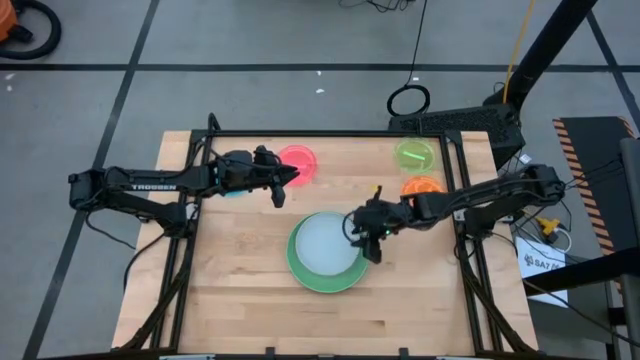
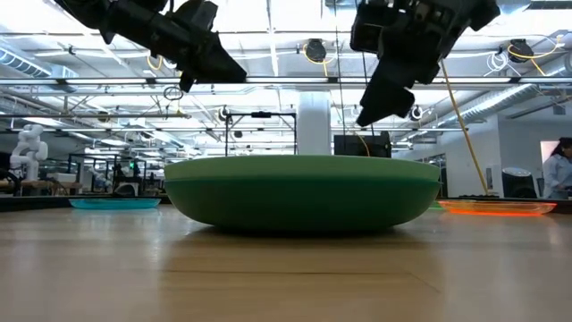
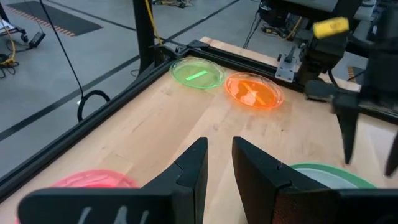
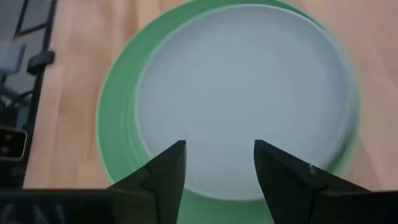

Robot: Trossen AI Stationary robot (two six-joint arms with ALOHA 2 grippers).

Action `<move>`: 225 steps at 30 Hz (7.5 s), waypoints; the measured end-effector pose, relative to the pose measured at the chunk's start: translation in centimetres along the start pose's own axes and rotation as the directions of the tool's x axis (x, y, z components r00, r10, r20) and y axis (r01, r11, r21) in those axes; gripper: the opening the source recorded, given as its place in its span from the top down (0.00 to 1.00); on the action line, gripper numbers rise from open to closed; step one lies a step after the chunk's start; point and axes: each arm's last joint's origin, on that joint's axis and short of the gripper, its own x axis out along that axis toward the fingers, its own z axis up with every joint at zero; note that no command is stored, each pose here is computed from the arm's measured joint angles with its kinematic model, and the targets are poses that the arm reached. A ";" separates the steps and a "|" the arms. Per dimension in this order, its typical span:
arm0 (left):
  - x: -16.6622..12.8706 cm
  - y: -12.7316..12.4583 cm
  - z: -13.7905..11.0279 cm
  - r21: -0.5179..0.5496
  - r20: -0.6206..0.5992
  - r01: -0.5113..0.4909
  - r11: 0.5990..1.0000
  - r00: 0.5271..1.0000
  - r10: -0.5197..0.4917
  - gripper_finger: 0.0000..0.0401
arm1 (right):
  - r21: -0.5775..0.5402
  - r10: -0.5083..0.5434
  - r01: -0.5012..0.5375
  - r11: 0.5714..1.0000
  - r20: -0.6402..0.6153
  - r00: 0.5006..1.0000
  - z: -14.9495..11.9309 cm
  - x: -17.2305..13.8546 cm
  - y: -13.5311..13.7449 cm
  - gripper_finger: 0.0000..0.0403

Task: Stack plastic plates
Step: Stack the orange transparent plate on the blue plate, then stack the green transparent plate on the orange transparent plate

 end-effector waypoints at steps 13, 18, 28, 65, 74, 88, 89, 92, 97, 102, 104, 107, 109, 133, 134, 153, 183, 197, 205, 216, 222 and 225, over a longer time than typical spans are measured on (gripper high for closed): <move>0.0 0.0 0.0 0.025 0.002 -0.002 1.000 1.000 0.002 0.80 | 0.373 -0.377 0.569 0.733 -0.474 0.796 -3.8 -3.9 -6.2 0.58; 0.0 0.2 0.1 0.040 0.004 -0.010 0.999 1.000 0.010 0.80 | 0.357 -0.440 0.715 0.601 -0.599 0.669 -4.5 -4.1 -8.4 0.58; 0.0 0.3 0.1 0.051 0.010 -0.018 0.999 1.000 0.017 0.80 | 0.296 -0.428 0.747 0.595 -0.670 0.606 -4.7 -1.3 -11.8 0.58; 0.0 0.3 0.1 0.049 0.006 -0.018 0.999 1.000 0.018 0.80 | 0.316 -0.477 0.751 0.580 -0.616 0.627 -6.8 -0.4 -13.1 0.95; 0.0 0.3 0.1 0.045 0.006 -0.016 0.999 1.000 0.016 0.80 | 0.300 -0.481 0.730 0.614 -0.591 0.648 -6.4 -0.7 -12.5 0.98; -0.1 0.1 1.0 0.067 0.096 -0.004 0.998 0.995 -0.002 0.80 | 0.089 -0.536 0.609 0.788 -0.387 0.750 -0.4 -1.8 -7.5 1.00; -0.1 0.1 1.0 0.067 0.101 -0.004 0.998 0.995 -0.003 0.80 | 0.066 -0.542 0.601 0.796 -0.364 0.758 0.1 -1.9 -6.9 1.00; -0.1 0.1 1.1 0.068 0.108 -0.003 0.998 0.994 -0.004 0.80 | 0.006 -0.541 0.566 0.824 -0.287 0.791 1.6 -2.2 -5.1 1.00; -0.2 0.1 1.2 0.088 0.115 -0.004 0.996 0.993 -0.006 0.80 | -0.160 -0.486 0.462 0.872 -0.177 0.856 3.1 -2.3 -2.0 1.00; -1.4 0.1 1.9 0.106 0.154 -0.005 0.994 0.988 -0.012 0.80 | -0.380 -0.410 0.350 0.856 -0.088 0.908 3.1 -1.8 1.1 1.00; -2.1 0.1 2.2 0.114 0.164 -0.005 0.993 0.986 -0.013 0.80 | -0.450 -0.380 0.317 0.835 -0.054 0.923 3.1 -1.7 2.0 1.00; -3.2 0.1 2.6 0.115 0.175 -0.005 0.993 0.984 -0.015 0.80 | -0.558 -0.343 0.272 0.784 -0.024 0.939 3.0 -1.5 3.2 1.00; -3.9 0.2 2.7 0.114 0.172 -0.005 0.993 0.985 -0.015 0.80 | -0.619 -0.317 0.249 0.745 -0.001 0.948 2.9 -1.2 3.9 1.00; -5.3 0.0 2.7 0.113 0.162 0.011 0.994 0.986 -0.030 0.80 | -0.705 -0.114 -0.073 0.705 -0.214 0.970 1.2 6.4 7.1 0.99; -5.3 0.0 2.7 0.113 0.162 0.011 0.994 0.986 -0.030 0.80 | -0.700 -0.108 -0.081 0.709 -0.222 0.969 1.1 6.5 7.1 0.99; -5.3 0.0 2.4 0.109 0.133 0.010 0.994 0.991 -0.024 0.80 | -0.590 -0.159 -0.037 0.807 -0.277 0.947 1.4 5.3 5.4 0.70; -0.3 4.5 -1.0 -0.182 -0.155 -0.241 0.953 0.964 0.214 0.80 | -0.485 -0.309 0.457 0.746 0.356 0.882 1.1 -5.9 -4.7 0.83; 2.7 5.6 2.3 -0.039 -0.334 -0.250 0.968 0.916 0.223 0.80 | -0.539 -0.171 0.383 0.750 0.403 0.899 2.2 -7.0 -7.9 0.88; 2.9 6.7 3.5 0.053 -0.450 -0.288 0.956 0.848 0.280 0.80 | -0.542 -0.162 0.407 0.735 0.442 0.882 -0.1 -6.6 -9.7 0.94; 2.5 8.0 3.4 0.058 -0.472 -0.325 0.944 0.824 0.313 0.80 | 0.208 -0.619 0.584 0.785 0.296 0.727 -2.1 -7.9 -14.9 0.99; 2.7 8.0 3.9 0.062 -0.425 -0.318 0.946 0.849 0.313 0.80 | 0.523 -0.714 0.586 0.619 0.063 0.697 -4.2 -9.1 -17.7 0.99; 2.8 8.0 4.0 0.070 -0.407 -0.312 0.948 0.858 0.312 0.80 | 0.532 -0.699 0.605 0.592 -0.034 0.714 -3.9 -9.7 -18.1 1.00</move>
